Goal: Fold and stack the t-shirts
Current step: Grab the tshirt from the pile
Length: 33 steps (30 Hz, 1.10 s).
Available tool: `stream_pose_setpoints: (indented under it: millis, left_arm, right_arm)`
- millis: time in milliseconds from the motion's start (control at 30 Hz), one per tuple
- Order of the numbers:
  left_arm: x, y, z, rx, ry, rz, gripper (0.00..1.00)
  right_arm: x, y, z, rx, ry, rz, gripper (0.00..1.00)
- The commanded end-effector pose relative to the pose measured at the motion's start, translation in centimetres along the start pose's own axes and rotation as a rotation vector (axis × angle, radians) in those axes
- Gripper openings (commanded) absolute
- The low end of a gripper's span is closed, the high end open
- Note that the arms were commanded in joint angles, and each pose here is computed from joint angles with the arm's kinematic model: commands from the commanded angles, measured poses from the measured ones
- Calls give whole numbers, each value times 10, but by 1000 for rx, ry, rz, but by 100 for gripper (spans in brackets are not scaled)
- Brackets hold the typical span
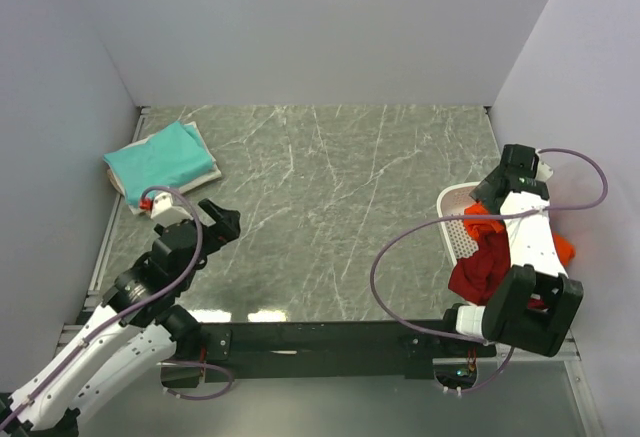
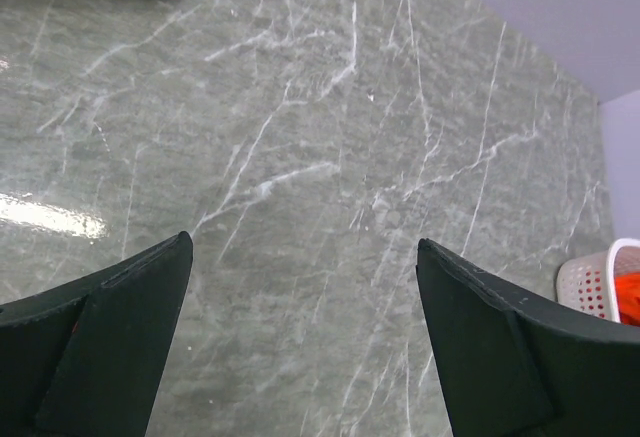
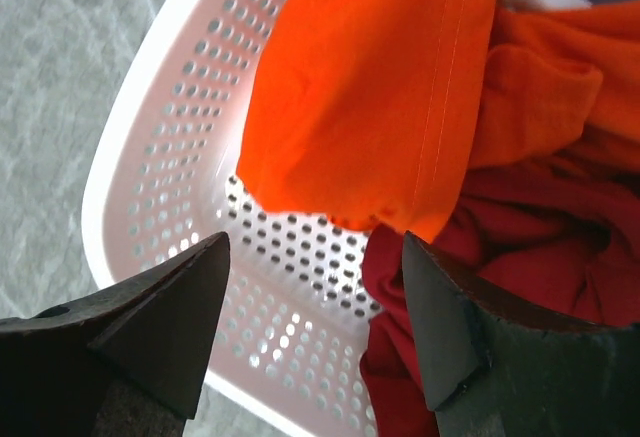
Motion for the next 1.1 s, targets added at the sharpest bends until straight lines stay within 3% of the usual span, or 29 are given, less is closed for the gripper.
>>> stream_pose_setpoints:
  millis: [0,400,467,500,533,700,733,767,1067]
  left_arm:
    - [3,1,8,19,28,-42,99]
    - [3,1,8,-7,33,-35,99]
    - [2,1,6,-11,22,-26,99]
    - [2,1,6,-14,20,-28,99]
    - [2,2,5,-15,16,-26,99]
    - [0,1,4,-31,19,-20,100]
    - [-1,1,4,-35,19,-18,99]
    - [-1,0,3,-36,15,-16,99]
    - [-9,-2,-5,-42,-17,-10,99]
  right_arm:
    - [-7,23,8,-36,-28,-94,76]
    - [-57,11,10,0,-128,-39,74]
    - [-62,10,12,6,-123,-29,68]
    - [-66,9,13,12,-130,-18,63]
    - [-67,10,13,17,-132,-15,50]
    - [-55,17,18,9,-94,-11,28]
    - [-50,19,19,5,-84,-16,8]
    - [-43,24,20,-5,-69,-33,0]
    - [72,78,20,-75,85,-293,0]
Point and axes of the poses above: each gripper's point midway between its finger pads, its own x axis back along the fingers, its own z axis along the line the jaws close on, y = z × x, the point moved 9 cm from there along x, back along the fingers, and after that the axes turned 6 degrees about -x, right-handed, at the moved point
